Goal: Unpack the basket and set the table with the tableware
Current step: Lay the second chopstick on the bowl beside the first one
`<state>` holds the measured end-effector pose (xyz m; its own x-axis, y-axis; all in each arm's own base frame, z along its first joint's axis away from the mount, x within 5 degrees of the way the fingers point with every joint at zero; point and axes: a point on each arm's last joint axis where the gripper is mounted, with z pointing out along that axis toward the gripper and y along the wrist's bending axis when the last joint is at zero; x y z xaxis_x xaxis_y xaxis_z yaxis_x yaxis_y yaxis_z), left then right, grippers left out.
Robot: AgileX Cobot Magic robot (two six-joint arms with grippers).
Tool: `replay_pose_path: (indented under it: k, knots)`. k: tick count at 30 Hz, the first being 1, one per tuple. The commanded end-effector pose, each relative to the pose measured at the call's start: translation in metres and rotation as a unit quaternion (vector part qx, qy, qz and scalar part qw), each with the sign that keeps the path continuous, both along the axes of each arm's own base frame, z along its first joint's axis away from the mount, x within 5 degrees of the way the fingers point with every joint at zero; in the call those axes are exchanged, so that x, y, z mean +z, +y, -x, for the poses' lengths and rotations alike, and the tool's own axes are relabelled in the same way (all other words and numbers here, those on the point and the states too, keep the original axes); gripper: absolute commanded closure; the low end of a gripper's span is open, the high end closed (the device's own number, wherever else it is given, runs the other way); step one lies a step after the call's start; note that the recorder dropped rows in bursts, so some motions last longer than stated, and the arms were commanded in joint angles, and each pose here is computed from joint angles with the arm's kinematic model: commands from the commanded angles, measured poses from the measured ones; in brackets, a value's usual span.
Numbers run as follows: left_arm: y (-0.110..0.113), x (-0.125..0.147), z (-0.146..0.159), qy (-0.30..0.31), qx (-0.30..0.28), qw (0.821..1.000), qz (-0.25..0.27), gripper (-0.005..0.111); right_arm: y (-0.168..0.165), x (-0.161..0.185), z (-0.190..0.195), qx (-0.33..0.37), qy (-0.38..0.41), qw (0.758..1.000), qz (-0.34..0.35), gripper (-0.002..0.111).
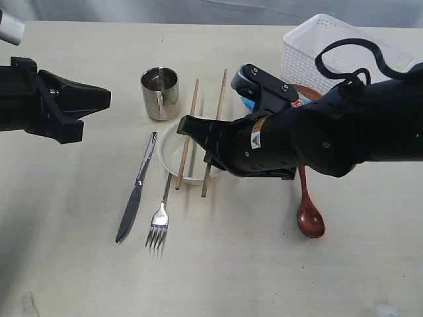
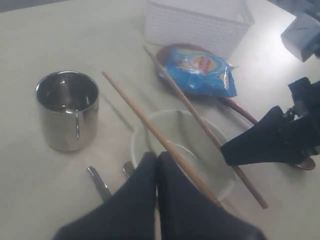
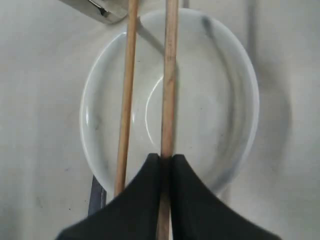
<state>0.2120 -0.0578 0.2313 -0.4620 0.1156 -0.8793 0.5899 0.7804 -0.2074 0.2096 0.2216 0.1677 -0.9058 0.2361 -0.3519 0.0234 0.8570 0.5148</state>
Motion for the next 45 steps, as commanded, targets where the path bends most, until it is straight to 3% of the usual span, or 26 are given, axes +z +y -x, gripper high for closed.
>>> replay_pose_path:
  k: [1, 11, 13, 14, 16, 25, 29, 45]
  knots:
    - [0.000, -0.002, 0.001, 0.001, -0.001, 1.000, -0.001, 0.107, -0.001, -0.002, 0.001, 0.013, 0.001, 1.000, 0.014, 0.109]
    - [0.000, -0.002, 0.001, 0.001, -0.001, 1.000, -0.001, 0.107, -0.003, -0.004, 0.003, 0.027, 0.008, 0.999, 0.033, 0.108]
    - [0.000, -0.002, 0.001, 0.001, -0.001, 1.000, -0.001, 0.107, -0.003, -0.004, 0.004, 0.027, 0.010, 0.999, 0.035, 0.099]
    - [0.000, -0.002, 0.001, 0.001, -0.001, 1.000, -0.001, 0.107, -0.003, -0.004, 0.004, 0.027, 0.009, 0.999, 0.034, 0.082]
    - [0.000, -0.002, 0.001, 0.001, -0.001, 1.000, -0.001, 0.107, -0.003, -0.004, 0.003, 0.027, 0.009, 0.999, 0.034, 0.062]
    - [0.000, -0.002, 0.001, 0.001, -0.001, 1.000, -0.001, 0.107, 0.003, 0.009, -0.009, 0.074, -0.057, 0.995, 0.038, 0.060]
    - [0.000, -0.002, 0.001, 0.001, -0.001, 1.000, -0.001, 0.107, 0.009, 0.023, -0.018, 0.105, -0.064, 0.990, 0.075, 0.042]
    - [0.000, -0.002, 0.001, 0.001, -0.001, 1.000, -0.001, 0.107, 0.034, 0.008, -0.044, 0.122, -0.062, 0.986, 0.098, 0.041]
